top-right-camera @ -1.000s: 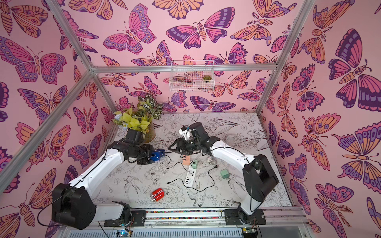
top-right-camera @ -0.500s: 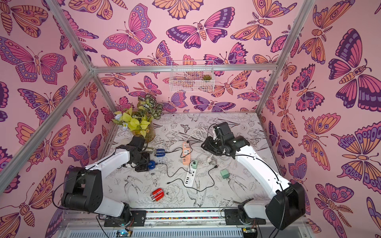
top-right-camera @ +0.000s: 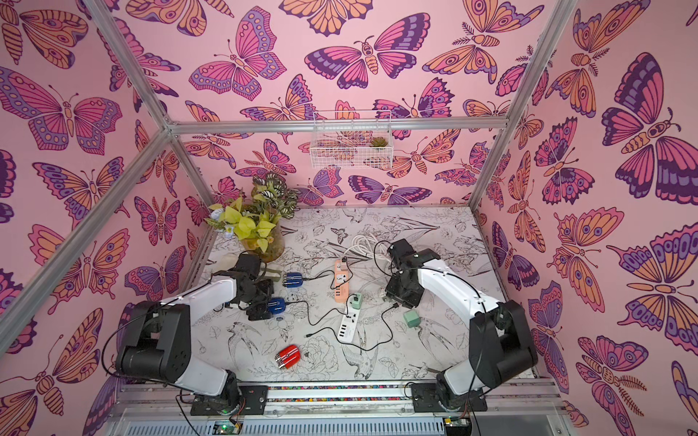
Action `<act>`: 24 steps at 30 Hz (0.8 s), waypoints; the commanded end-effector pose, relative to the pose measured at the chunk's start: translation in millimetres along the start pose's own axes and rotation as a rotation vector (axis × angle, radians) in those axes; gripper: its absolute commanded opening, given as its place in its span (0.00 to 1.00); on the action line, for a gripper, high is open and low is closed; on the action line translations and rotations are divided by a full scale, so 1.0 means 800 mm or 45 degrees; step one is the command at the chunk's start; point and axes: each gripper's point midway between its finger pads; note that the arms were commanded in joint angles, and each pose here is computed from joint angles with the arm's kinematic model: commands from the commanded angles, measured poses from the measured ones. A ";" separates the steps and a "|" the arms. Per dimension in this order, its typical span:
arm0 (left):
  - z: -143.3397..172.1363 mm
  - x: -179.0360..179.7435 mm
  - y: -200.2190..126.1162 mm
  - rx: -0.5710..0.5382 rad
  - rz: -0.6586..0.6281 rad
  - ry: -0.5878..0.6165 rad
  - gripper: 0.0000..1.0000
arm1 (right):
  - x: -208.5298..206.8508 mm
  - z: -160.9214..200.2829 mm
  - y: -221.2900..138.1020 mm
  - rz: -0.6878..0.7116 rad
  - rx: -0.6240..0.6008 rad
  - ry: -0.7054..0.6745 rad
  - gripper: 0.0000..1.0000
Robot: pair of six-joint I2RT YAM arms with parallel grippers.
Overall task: Charge the electric shaver
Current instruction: Place the electric shaver at the center of the board.
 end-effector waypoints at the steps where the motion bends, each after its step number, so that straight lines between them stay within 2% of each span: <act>1: -0.001 -0.007 -0.012 0.009 0.069 0.079 0.96 | -0.006 -0.006 0.008 0.034 0.002 0.110 0.37; 4: 0.005 -0.015 -0.033 0.031 0.151 0.113 0.98 | -0.009 -0.006 0.022 0.076 0.033 0.153 0.36; 6: 0.013 -0.029 -0.057 0.056 0.240 0.189 0.96 | -0.009 -0.003 0.029 0.078 0.054 0.171 0.35; 9: 0.034 -0.050 -0.107 0.081 0.413 0.371 0.90 | -0.017 0.007 0.038 0.091 0.078 0.213 0.34; 12: 0.058 -0.060 -0.143 0.125 0.521 0.559 0.85 | -0.014 0.011 0.049 0.016 0.080 0.250 0.34; 17: 0.098 -0.057 -0.173 0.198 0.551 0.891 0.65 | -0.012 0.014 0.060 0.010 0.106 0.246 0.33; 24: 0.153 -0.032 -0.204 0.194 0.642 1.283 0.58 | -0.004 0.021 0.062 0.000 0.094 0.226 0.36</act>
Point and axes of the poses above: each gripper's point midway between its finger pads, its own y axis out along the fingers, its own x axis along the line the jaws close on, z = x × y, and after that the axes turned 10 degrees about -y, right-handed
